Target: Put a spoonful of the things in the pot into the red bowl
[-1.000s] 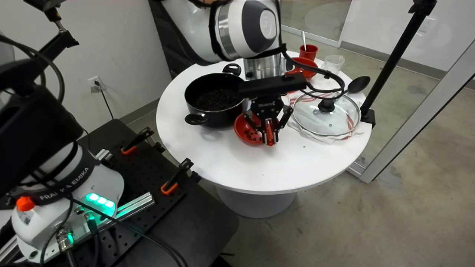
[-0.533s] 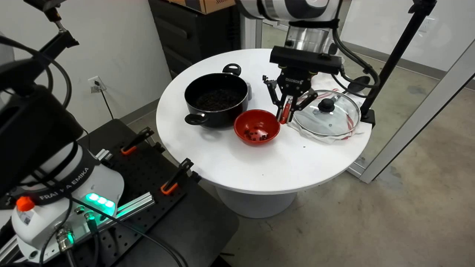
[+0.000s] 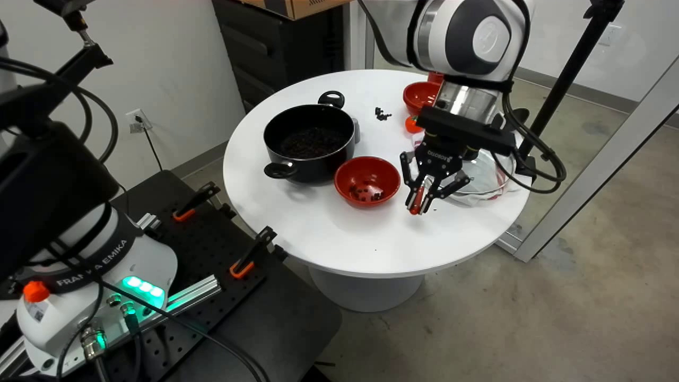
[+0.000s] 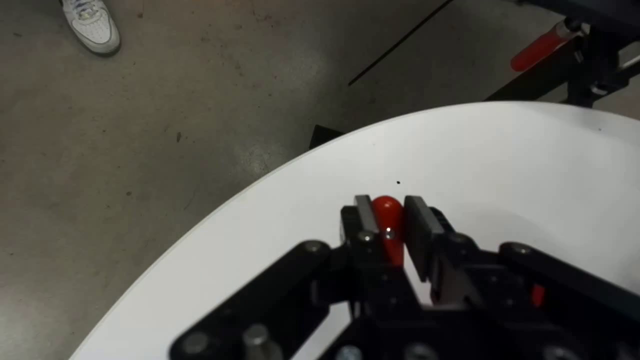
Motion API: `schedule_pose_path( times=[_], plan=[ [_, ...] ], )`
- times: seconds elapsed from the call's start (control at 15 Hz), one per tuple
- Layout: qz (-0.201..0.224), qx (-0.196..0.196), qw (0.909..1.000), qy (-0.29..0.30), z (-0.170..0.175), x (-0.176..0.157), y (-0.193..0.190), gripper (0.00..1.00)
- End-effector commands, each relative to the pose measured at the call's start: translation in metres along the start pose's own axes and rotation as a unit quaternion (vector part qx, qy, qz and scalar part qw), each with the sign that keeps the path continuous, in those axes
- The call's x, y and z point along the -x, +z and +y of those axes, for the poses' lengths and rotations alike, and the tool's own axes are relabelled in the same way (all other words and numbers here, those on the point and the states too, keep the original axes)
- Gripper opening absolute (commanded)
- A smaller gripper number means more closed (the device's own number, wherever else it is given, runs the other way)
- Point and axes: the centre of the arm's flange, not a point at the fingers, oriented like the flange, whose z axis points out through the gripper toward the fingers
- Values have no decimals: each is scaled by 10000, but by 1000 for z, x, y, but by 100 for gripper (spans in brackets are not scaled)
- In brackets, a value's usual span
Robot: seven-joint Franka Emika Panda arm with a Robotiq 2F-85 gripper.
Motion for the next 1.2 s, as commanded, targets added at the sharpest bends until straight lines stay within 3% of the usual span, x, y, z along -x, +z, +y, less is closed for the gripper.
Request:
schedule_pose_path(
  times=[0.0,0.47,1.13],
  plan=[
    [-273,-139,9989,-348,8,-7,22,5],
    [-242,-266,9981,-506,18,-30,52,5],
    [-2,61,9949,-1003,28,-78,97,5]
  ],
)
